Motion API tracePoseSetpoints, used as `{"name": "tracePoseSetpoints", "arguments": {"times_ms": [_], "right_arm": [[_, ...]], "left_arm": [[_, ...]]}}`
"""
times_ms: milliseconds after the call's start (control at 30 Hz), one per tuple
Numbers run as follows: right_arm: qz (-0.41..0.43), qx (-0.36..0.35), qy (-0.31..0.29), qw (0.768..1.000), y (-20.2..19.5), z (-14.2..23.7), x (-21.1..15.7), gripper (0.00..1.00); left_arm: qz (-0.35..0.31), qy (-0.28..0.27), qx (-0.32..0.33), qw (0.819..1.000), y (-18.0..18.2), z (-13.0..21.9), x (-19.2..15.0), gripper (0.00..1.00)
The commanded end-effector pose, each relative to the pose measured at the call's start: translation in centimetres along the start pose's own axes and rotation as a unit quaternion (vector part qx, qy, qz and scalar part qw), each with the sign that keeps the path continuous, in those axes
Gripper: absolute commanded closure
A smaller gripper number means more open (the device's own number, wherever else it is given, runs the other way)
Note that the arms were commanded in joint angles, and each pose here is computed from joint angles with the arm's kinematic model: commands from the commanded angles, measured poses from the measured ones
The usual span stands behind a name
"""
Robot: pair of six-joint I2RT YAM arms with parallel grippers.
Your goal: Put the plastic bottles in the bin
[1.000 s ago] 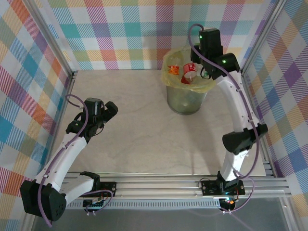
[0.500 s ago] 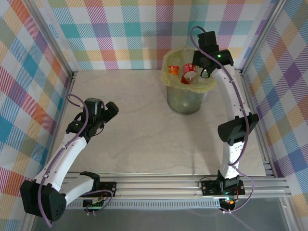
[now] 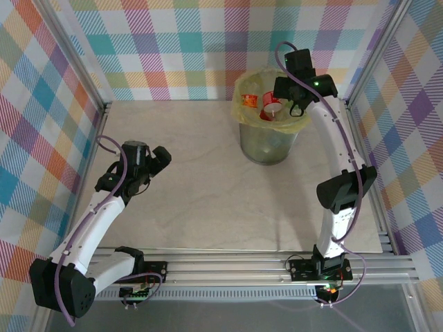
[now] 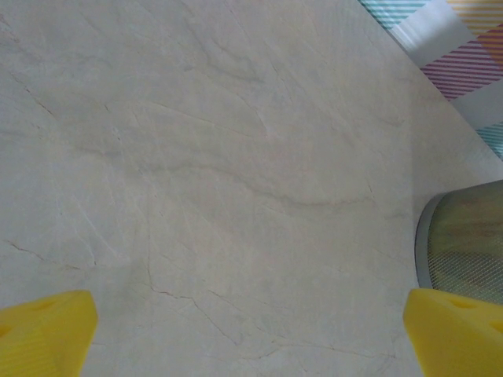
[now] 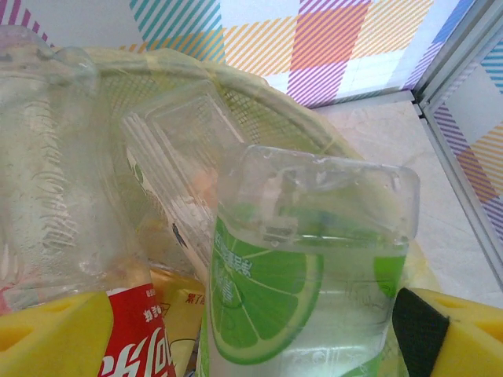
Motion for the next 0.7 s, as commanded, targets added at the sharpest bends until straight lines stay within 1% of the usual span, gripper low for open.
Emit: {"name": "tracePoseSetpoints", "arguments": {"times_ms": [0, 67, 167, 367, 500, 667], "right_arm": [[0.002, 0.025, -0.043, 0.999, 0.6, 2.4, 2.3, 0.08], [0.004, 0.025, -0.048, 0.999, 0.7, 2.4, 2.7, 0.09], [0.007, 0.017, -0.052, 0.999, 0.7, 2.1, 3.0, 0.17], [0.01, -0.009, -0.059, 0.998, -0.2, 0.7, 3.7, 0.2], [0.008, -0.018, -0.048, 0.999, -0.9, -0.1, 3.6, 0.25], [0.017, -0.02, -0.022, 0.999, -0.8, -1.3, 2.2, 0.32]], "left_arm": [[0.002, -0.005, -0.003, 1.0, 0.0, 0.1, 0.6, 0.0], [0.002, -0.006, -0.004, 1.0, -0.1, 0.1, 0.7, 0.0], [0.001, -0.006, -0.002, 1.0, 0.0, 0.2, 0.7, 0.0], [0.0, -0.006, -0.001, 1.0, 0.1, 0.2, 0.6, 0.0], [0.0, -0.006, -0.002, 1.0, 0.0, 0.2, 0.7, 0.0], [0.002, -0.005, -0.006, 1.0, -0.2, 0.1, 0.7, 0.0]]}}
Point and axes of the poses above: each hand's point on the last joint's axis, 136 mm out from that joint toward the fingers, its own z axis back along the fingers, its own y axis along the line the jaws close on, x = y × z, the point moved 3 cm from there along z, back along the fingers, and after that the axes turned 13 degrees about -z, right-handed, at the moved point
